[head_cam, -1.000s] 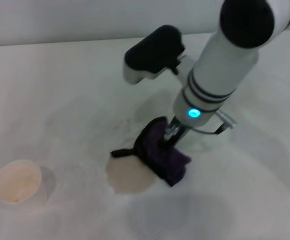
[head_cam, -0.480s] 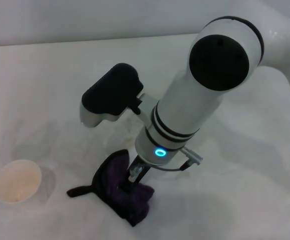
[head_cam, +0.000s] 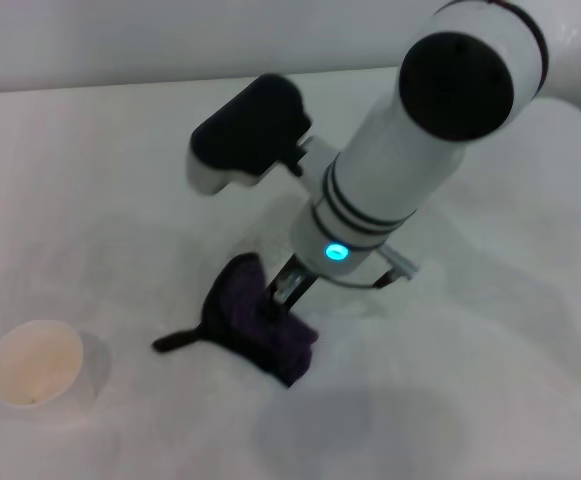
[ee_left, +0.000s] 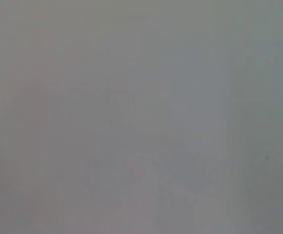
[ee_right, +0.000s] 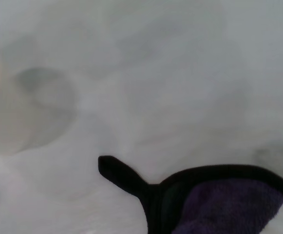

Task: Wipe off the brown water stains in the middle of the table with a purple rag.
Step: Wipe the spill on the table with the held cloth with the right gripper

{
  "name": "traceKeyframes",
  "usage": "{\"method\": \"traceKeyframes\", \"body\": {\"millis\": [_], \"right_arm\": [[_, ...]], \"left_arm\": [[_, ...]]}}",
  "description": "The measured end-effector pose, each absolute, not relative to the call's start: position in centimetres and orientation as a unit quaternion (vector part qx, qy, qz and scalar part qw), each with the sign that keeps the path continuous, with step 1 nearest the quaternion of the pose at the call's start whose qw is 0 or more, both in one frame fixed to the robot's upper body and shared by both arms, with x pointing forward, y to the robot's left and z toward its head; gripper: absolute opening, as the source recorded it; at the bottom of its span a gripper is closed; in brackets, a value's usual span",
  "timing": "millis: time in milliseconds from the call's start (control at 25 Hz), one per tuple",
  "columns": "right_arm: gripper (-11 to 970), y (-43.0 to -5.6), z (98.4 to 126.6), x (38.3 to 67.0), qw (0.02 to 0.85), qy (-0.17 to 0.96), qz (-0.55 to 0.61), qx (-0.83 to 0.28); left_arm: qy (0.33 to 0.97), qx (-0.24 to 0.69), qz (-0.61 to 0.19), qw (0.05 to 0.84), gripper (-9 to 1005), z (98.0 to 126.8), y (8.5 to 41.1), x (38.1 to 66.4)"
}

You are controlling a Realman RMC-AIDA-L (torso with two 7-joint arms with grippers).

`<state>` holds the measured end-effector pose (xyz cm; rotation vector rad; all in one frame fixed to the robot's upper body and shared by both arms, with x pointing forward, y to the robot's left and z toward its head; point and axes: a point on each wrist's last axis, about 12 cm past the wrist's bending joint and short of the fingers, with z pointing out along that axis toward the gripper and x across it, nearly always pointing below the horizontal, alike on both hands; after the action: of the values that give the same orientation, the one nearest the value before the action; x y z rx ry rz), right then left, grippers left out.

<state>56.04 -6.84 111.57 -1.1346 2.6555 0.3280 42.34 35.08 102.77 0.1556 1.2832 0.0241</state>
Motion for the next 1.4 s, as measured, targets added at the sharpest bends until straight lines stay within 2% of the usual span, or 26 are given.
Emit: {"method": "traceKeyframes", "body": {"millis": [240,360,840,1040,1200,1400], "right_arm": [[87,-9.5,111.6,58.4,0.129,0.928,0.058,-0.346],[88,-9.8,111.6,58.6,0.131,0.931,0.048,-0.338],[85,-4.9,111.5,53.9,0.094,0.889,0.156,-0.42],[85,-4.7,111.4,53.7,0.098,0.887,0.17,-0.418],[86,-6.2,112.0,55.1,0.124,0.897,0.159,-0.393],[86,-10.2,113.0,56.9,0.138,0.925,0.095,-0.341]], "left_arm": [[0.599,0.071,0.012,0.798,892,102.7,35.1,42.2],[0.599,0.071,0.012,0.798,892,102.7,35.1,42.2],[0.597,0.075,0.022,0.798,892,102.8,35.1,42.4],[0.596,0.074,0.023,0.799,891,102.8,35.2,42.4],[0.597,0.073,0.024,0.799,891,102.8,35.2,42.4],[0.6,0.071,0.026,0.797,891,102.7,35.2,42.3]]}}
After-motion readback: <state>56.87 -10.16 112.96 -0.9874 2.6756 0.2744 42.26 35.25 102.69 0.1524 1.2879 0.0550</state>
